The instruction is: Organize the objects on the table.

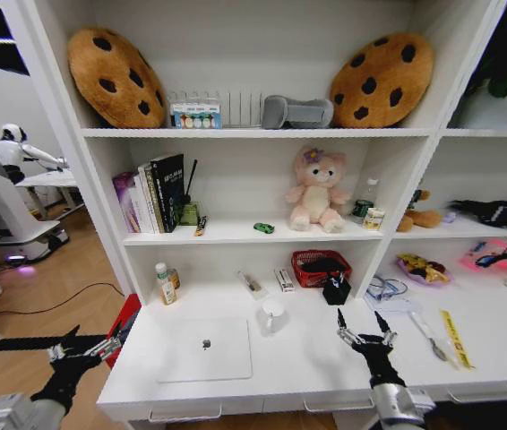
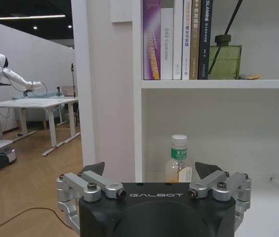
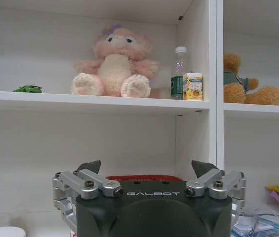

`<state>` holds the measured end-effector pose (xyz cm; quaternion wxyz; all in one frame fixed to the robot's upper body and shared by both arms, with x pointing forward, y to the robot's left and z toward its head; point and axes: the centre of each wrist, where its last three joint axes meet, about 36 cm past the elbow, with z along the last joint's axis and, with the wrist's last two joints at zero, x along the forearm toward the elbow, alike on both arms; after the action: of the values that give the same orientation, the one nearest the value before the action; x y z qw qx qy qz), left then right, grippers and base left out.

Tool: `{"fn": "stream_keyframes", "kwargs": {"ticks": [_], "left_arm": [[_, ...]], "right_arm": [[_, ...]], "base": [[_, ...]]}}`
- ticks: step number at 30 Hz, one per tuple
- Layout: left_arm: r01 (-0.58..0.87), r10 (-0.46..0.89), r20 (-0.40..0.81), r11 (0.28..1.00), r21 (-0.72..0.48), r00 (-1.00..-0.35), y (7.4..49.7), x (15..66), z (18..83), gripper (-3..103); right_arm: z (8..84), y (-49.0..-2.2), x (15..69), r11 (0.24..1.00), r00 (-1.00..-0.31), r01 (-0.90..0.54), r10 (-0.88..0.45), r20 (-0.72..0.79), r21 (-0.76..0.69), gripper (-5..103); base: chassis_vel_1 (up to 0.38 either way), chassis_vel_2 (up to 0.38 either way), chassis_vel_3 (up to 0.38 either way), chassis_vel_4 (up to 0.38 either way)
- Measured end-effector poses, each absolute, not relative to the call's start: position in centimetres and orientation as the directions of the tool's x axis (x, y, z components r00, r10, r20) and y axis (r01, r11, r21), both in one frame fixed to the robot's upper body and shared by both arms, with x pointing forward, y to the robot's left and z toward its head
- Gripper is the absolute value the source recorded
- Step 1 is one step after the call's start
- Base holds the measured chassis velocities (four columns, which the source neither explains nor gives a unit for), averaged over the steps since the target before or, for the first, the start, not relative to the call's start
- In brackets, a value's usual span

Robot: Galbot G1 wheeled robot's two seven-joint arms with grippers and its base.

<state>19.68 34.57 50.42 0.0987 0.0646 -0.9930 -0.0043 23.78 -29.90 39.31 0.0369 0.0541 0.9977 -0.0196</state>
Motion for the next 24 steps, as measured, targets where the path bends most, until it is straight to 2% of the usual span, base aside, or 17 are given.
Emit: {"fn": "stream_keyframes", "kwargs": {"ticks": [13, 24], "left_arm": [[-0.127, -0.129, 0.195, 0.992, 0.021, -0.972, 34.57, 19.68, 50.41, 100], [-0.128, -0.129, 0.195, 0.992, 0.021, -0.972, 34.57, 19.68, 50.42, 100]], "right_arm": [[39.84, -29.55, 24.13, 0.994, -0.991, 0.105, 0.102, -0.081, -0.031, 100], [39.09, -29.77, 24.57, 0.995, -0.994, 0.087, 0.084, -0.071, -0.042, 100]], "base": [[0.000, 0.000, 0.000, 0.000], [0.096, -0.103, -0.123, 0.113]]}}
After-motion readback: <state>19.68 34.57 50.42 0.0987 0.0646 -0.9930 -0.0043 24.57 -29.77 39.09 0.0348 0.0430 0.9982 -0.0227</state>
